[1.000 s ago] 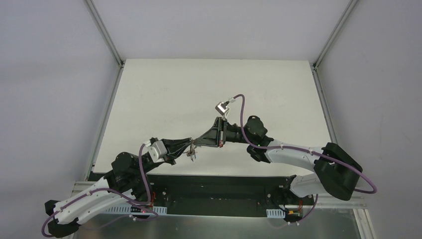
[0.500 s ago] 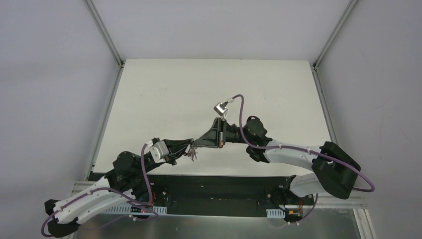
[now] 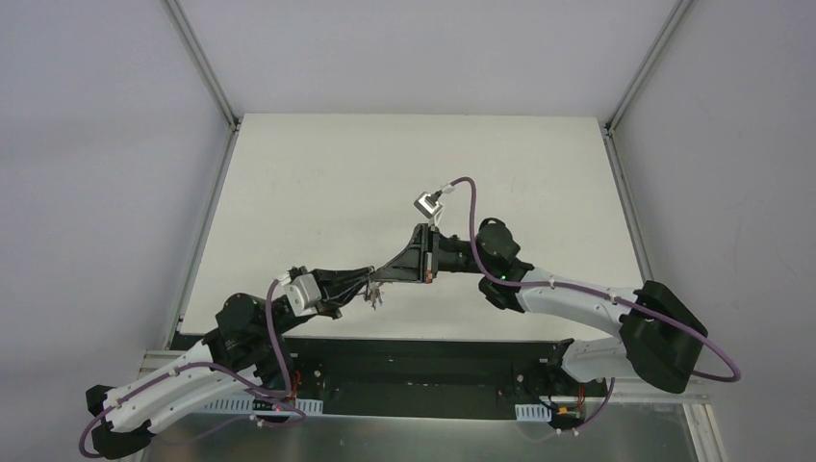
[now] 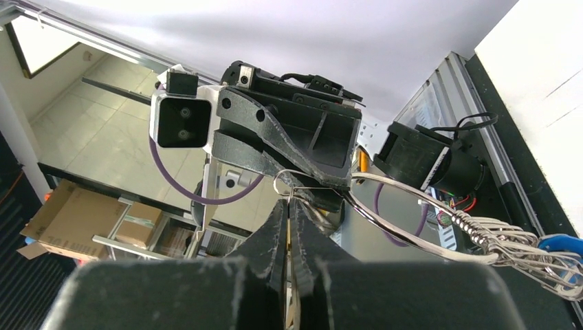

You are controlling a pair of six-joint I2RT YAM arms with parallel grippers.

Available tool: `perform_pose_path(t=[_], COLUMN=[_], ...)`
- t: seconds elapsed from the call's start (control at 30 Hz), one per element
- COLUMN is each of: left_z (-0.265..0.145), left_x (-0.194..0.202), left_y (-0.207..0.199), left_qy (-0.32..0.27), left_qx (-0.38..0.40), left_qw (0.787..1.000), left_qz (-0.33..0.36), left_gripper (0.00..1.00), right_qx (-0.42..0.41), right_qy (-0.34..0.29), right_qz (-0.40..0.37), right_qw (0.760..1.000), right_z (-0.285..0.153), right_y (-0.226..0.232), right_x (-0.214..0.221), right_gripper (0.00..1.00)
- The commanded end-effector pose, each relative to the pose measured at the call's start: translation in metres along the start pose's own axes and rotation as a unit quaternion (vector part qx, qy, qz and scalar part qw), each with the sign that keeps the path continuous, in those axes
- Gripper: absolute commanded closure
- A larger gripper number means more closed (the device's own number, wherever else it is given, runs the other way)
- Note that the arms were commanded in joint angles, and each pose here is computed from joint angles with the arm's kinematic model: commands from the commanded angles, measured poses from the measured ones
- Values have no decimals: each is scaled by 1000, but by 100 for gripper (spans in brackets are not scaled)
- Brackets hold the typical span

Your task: Put the keys on the keyring

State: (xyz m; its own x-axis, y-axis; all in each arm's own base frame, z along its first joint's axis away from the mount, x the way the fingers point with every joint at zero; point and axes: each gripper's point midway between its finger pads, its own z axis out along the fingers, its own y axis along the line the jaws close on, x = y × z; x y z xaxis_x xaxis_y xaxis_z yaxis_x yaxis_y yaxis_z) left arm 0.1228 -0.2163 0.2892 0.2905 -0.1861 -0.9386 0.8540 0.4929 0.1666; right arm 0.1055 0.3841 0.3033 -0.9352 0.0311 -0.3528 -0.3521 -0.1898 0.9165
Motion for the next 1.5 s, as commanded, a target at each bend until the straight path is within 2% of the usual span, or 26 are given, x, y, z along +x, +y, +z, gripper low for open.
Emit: perform_pose_path(t=[0.0,0.23,0.57,0.73,0.83,0.97,1.03,1.07,1.1,1.13,1.27,1.3,1.4,1.47], left_z=[1,1,5,7,7,7,8,8,8,9,10,11,13,13], left_x=[1,5,11,22,30,33,33,33,33,33,30,28,23,20], left_y=[-20,-22,-20,-15,-13,-10,-7,-6,-5,-3,-2,-2,-6,-7], left_qy=[6,14,29,51,63,69,71,72,72,75,71,67,57,54], left_qx=[58,62,57,40,30,22,15,11,6,3,-1,-2,9,14], left_qw=[998,998,998,998,997,997,997,997,997,997,997,997,998,998], left_qz=[-4,-6,-8,-11,-14,-14,-14,-14,-15,-16,-21,-22,-28,-31], left_gripper=[100,100,99,75,67,66,69,78,92,100,100,98,77,71], right_qx=[-68,-70,-70,-76,-76,-71,-69,-68,-66,-64,-47,-45,-37,-32], right_qy=[-65,-67,-62,-57,-54,-52,-50,-50,-51,-49,-47,-46,-52,-53], right_qz=[-103,-131,-120,-127,-139,-150,-151,-152,-152,-153,-152,-151,-150,-150], right_qw=[990,987,988,987,986,985,985,985,985,985,986,986,987,987], right_z=[-3,-11,-11,-12,-13,-16,-17,-18,-19,-21,-26,-27,-32,-34], right_y=[70,91,89,97,103,105,104,103,102,100,88,85,80,78], right_x=[-36,-38,-35,-34,-33,-31,-29,-28,-28,-26,-21,-19,-18,-18], right_gripper=[100,100,100,100,100,100,100,100,100,100,100,100,100,100])
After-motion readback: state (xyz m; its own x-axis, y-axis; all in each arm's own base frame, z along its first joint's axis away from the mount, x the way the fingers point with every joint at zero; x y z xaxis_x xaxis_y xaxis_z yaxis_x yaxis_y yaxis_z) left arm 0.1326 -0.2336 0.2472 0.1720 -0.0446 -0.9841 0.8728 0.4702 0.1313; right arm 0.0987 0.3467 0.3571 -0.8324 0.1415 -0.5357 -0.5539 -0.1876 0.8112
